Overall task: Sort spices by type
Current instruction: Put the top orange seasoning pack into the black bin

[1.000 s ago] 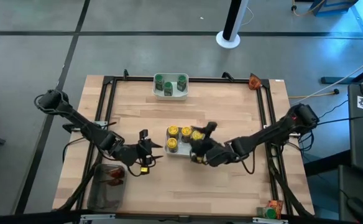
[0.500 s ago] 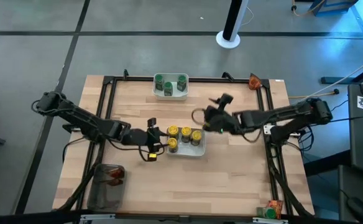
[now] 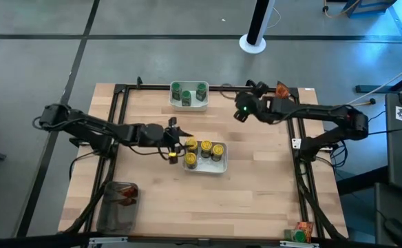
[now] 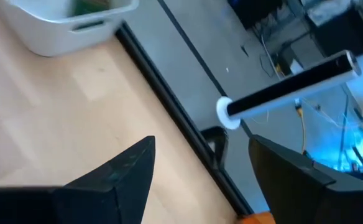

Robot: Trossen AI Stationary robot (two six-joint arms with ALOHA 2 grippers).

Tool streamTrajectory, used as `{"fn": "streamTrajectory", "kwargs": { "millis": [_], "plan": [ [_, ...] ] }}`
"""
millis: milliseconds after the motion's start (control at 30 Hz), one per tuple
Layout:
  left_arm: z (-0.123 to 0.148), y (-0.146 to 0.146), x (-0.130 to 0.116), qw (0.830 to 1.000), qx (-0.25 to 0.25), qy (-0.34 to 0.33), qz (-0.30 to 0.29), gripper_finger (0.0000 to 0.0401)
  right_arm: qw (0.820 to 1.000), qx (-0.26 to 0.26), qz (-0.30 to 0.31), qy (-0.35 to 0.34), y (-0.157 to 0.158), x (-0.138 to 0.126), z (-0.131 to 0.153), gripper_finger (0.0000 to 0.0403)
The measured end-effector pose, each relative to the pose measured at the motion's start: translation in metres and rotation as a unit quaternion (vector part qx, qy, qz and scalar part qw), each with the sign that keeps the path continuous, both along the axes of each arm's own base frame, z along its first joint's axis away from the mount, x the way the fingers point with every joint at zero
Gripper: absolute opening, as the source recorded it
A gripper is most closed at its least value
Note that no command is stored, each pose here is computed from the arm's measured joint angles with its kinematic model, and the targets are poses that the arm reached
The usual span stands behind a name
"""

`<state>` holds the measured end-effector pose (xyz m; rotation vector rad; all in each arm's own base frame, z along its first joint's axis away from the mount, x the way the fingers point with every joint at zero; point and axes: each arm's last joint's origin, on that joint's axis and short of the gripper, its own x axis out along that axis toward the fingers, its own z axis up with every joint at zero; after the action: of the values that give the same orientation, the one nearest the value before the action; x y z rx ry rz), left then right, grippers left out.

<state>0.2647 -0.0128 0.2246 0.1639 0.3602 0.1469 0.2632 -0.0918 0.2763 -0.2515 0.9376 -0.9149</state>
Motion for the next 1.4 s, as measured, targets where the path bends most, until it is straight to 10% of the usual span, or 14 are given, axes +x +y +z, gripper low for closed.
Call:
{"fn": "streamTrajectory", "kwargs": {
  "millis": [1400],
  "plan": [
    [-0.018,0.024,-0.009,1.000,-0.003,0.014,0.025,0.0169,0.959,0.147,-0.239,0.036,-0.152,-0.102,0.034,0.0257]
  ]
}}
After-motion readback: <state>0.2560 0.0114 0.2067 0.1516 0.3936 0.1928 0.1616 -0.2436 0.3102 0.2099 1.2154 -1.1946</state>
